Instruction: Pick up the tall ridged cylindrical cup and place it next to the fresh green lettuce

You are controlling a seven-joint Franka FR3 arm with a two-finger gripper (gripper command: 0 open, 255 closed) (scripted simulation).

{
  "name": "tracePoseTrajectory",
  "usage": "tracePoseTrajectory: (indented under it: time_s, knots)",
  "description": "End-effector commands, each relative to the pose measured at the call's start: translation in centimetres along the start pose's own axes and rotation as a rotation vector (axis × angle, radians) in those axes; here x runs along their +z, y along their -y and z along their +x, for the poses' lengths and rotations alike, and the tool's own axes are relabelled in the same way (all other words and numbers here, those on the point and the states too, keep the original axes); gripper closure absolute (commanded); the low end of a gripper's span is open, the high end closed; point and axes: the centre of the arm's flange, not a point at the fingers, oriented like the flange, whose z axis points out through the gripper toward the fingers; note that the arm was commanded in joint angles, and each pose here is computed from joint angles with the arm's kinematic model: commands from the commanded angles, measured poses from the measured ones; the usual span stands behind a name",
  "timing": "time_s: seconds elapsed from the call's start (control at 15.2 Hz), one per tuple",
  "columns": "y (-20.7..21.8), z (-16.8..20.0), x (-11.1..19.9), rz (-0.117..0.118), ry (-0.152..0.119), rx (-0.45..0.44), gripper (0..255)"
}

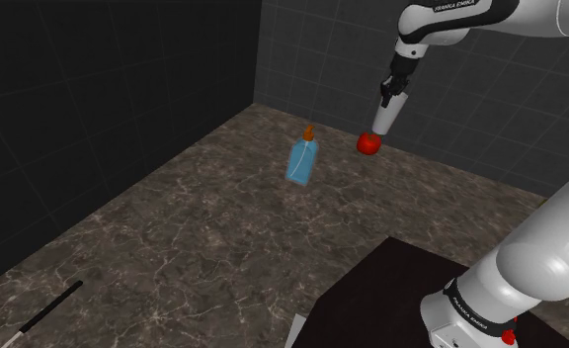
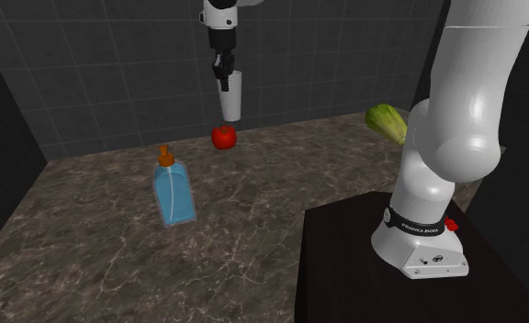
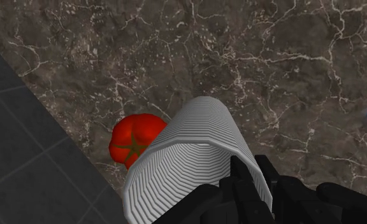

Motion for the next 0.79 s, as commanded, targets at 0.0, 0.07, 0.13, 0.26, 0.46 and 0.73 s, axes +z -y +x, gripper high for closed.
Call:
tracePoseTrajectory:
  time_s: [0.0,0.07,0.13,0.26,0.46,0.73]
  knots:
    - [0.0,0.0,-1.0,0.0,0.0,0.0,255]
    - [-0.1,0.1,-1.6,0.0,0.0,0.0,255]
    - [-0.1,0.1,-2.1,0.0,0.0,0.0,255]
    - [-0.2,0.1,-3.1,0.0,0.0,0.0,255]
    - [-1.2,-0.7,-4.0,0.0,0.0,0.0,255]
    - [-5.1,-4.4,-3.9,0.0,0.0,0.0,255]
